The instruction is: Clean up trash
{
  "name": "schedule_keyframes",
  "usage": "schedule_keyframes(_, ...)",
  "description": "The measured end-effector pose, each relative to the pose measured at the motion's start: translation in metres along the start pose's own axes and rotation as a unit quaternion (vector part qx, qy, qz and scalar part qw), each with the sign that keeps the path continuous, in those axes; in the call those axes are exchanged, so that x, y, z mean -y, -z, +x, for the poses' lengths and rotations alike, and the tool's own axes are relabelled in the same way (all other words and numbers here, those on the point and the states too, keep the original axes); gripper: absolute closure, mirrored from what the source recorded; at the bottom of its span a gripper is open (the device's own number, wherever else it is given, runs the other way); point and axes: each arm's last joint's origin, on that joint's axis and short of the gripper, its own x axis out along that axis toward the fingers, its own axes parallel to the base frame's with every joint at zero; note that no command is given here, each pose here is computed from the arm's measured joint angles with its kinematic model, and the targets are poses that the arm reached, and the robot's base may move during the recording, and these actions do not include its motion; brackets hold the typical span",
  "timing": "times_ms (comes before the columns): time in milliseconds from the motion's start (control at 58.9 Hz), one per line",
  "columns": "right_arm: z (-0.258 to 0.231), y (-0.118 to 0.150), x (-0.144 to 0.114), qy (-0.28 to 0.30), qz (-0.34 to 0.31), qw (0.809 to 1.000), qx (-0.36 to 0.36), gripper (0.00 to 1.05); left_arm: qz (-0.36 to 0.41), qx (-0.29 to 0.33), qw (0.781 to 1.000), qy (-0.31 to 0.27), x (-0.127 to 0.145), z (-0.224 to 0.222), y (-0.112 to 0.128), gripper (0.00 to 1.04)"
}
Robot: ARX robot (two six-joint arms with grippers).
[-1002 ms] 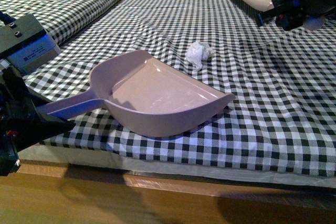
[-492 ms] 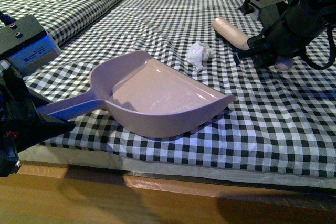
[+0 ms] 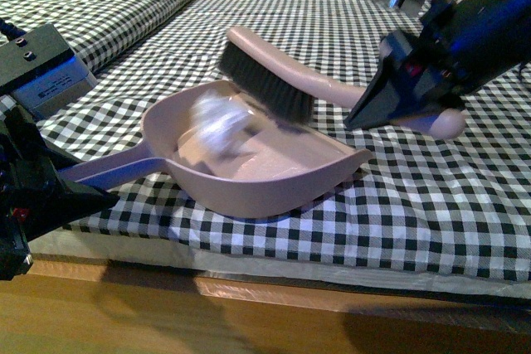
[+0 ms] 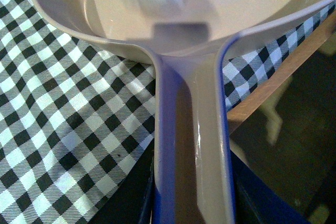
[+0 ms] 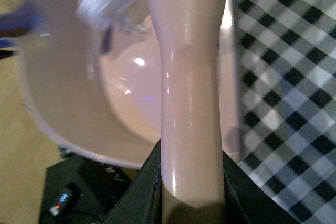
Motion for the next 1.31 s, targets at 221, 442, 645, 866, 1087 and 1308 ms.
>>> schedule_keyframes(221, -0.046, -0.002, 0.006, 0.036, 0.001, 0.998, 0.050, 0.84, 0.000, 0.000, 1.000, 0.000, 0.000, 0.000, 0.000, 0.78)
schedule_keyframes(442, -0.055, 0.004, 0.021, 0.125, 0.014, 0.988, 0.089, 0.84, 0.000, 0.000, 1.000, 0.000, 0.000, 0.000, 0.000, 0.78)
schedule_keyframes(645, -0.098, 0.002, 0.026, 0.163, 0.059, 0.968, 0.182, 0.84, -0.009, 0.004, 0.995, -0.095, -0.006, 0.002, -0.005, 0.78)
schedule_keyframes(866, -0.174, 0.017, 0.007, 0.146, 0.088, 0.947, 0.272, 0.84, -0.108, 0.059, 0.966, -0.229, -0.022, -0.023, -0.029, 0.78)
schedule_keyframes(1087, -0.236, 0.039, -0.024, 0.136, 0.077, 0.926, 0.343, 0.84, -0.159, 0.089, 0.917, -0.356, -0.029, -0.057, -0.054, 0.78)
schedule_keyframes(1308, -0.281, 0.064, -0.057, 0.136, 0.066, 0.906, 0.395, 0.84, -0.172, 0.139, 0.857, -0.465, -0.009, -0.110, -0.089, 0.78)
